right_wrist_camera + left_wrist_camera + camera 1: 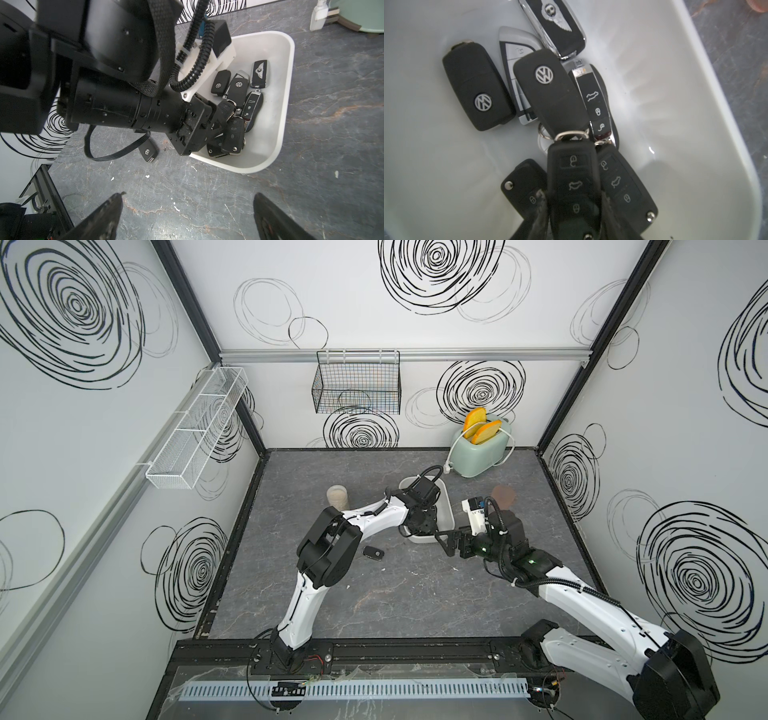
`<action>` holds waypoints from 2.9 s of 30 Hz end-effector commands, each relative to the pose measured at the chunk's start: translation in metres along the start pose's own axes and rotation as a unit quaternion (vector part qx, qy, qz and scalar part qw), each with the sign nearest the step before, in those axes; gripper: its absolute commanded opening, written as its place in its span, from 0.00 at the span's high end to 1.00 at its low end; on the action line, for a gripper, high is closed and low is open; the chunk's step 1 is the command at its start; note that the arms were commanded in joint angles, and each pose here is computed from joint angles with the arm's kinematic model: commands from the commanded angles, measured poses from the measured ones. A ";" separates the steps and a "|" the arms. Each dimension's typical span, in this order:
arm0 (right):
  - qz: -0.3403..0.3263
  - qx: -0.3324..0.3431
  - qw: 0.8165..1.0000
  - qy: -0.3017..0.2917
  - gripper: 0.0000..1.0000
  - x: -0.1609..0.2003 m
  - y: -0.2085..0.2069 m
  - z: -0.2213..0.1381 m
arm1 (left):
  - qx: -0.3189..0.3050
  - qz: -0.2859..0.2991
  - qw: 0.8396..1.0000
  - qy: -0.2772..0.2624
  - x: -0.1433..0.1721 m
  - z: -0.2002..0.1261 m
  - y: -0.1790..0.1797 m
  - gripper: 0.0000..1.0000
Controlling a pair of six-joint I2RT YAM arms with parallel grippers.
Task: Place the car key into the storage box
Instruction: Place the car key in the storage box, then pick up the car key from the center of the board.
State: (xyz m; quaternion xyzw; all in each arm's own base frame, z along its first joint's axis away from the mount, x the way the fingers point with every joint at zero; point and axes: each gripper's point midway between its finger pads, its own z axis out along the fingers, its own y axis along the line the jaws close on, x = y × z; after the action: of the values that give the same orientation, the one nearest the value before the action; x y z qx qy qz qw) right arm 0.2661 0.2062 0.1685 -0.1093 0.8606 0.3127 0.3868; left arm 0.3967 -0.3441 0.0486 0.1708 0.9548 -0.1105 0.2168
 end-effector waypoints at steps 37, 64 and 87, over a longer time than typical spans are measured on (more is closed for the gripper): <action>-0.152 -0.079 0.978 0.116 0.01 0.052 0.082 0.081 | 0.069 -0.226 0.956 -0.172 0.066 -0.191 0.121 0.05; -0.308 -0.072 0.919 0.237 0.16 0.102 0.111 0.203 | 0.067 -0.368 0.916 -0.145 0.153 -0.165 0.211 0.02; -0.364 -0.028 0.890 0.275 0.58 0.127 0.092 0.217 | 0.069 -0.373 0.914 -0.144 0.155 -0.164 0.213 0.02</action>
State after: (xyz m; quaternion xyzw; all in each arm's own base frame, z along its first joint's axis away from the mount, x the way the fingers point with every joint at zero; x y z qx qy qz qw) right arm 0.2755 0.4243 0.0204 -0.4913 0.8245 0.1478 0.2389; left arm 0.2798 -0.0619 0.0933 -0.2031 0.9005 -0.2716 0.2721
